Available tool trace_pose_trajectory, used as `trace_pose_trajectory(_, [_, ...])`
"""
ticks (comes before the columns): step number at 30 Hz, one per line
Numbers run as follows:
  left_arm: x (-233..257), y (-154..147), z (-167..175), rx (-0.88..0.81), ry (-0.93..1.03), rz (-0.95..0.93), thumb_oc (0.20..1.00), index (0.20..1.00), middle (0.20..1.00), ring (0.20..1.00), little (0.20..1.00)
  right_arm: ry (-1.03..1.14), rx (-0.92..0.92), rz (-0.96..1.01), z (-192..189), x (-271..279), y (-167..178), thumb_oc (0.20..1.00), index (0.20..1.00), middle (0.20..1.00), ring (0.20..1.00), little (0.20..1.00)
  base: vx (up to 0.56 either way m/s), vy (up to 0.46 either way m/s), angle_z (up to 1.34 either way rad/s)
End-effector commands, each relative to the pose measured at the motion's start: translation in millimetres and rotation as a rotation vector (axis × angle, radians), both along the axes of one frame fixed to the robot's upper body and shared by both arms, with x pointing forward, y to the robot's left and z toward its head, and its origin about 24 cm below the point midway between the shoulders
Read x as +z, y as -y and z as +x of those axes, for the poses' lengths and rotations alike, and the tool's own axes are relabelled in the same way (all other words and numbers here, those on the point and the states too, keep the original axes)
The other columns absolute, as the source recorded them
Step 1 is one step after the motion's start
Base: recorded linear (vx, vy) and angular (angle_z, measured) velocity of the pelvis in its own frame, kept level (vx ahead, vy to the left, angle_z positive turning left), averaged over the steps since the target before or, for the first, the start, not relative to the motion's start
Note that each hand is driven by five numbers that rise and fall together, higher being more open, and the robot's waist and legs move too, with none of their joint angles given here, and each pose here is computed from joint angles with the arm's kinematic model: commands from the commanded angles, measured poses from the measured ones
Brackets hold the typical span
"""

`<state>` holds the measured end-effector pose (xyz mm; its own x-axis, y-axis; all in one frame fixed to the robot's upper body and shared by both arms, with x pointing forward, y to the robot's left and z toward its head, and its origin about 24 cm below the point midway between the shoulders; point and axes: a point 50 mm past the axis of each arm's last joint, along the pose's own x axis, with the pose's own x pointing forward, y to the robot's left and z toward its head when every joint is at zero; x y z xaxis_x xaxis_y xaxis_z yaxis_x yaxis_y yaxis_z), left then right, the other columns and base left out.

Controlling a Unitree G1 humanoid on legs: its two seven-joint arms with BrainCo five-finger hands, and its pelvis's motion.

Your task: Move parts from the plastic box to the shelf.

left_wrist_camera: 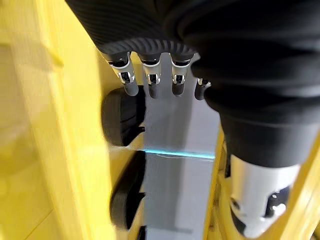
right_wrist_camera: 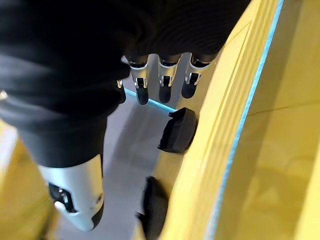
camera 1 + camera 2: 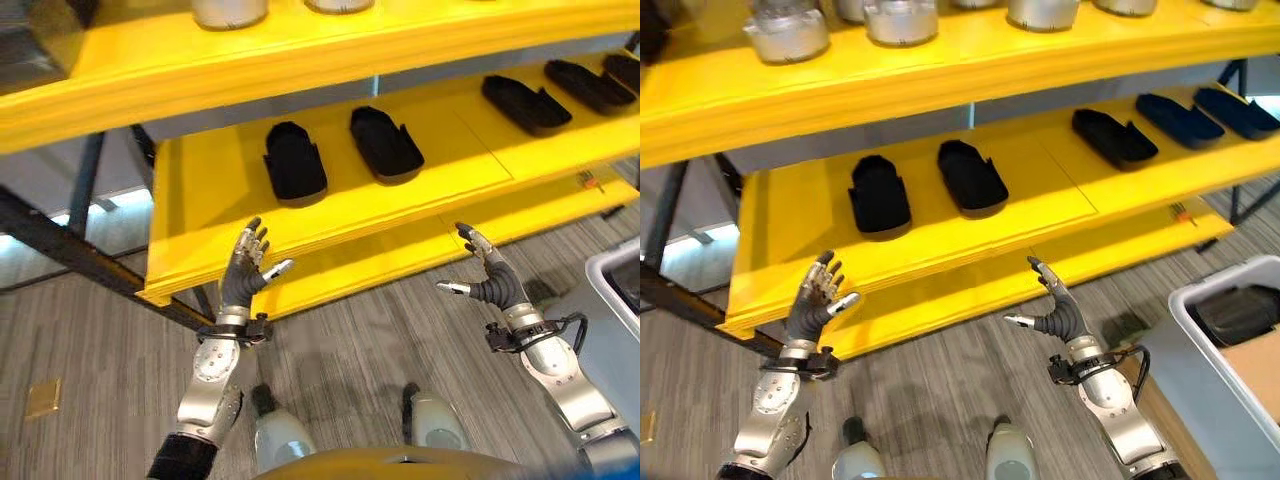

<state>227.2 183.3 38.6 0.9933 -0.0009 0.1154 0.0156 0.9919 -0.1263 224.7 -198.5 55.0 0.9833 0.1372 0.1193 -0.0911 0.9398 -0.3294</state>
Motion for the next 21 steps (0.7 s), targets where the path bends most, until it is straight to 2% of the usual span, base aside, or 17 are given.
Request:
trace_pose_trajectory(1, [27,-9,6,-0.010,0.126,0.064,1.000,1.000,1.000,1.000,1.000,0.082,0.023,0.113,7,12,-11,1.000,1.000,1.000,1.000,1.000,0.10,0.048,-0.90])
trace_pose_trajectory(7, [32,-8,7,-0.011,0.159,0.055,1.000,1.000,1.000,1.000,1.000,0.059,0.075,0.152,16,9,-27,1.000,1.000,1.000,1.000,1.000,0.07,0.076,-1.08])
trace_pose_trajectory(13, [25,-16,3,0.040,0.124,0.039,1.000,1.000,1.000,1.000,1.000,0.007,0.102,0.249,18,2,-39,1.000,1.000,1.000,1.000,1.000,0.08,0.106,-0.56])
trace_pose_trajectory(21, [23,-14,5,0.036,0.106,0.039,1.000,1.000,1.000,1.000,1.000,-0.002,0.104,0.246,18,2,-41,1.000,1.000,1.000,1.000,1.000,0.03,0.073,-0.60])
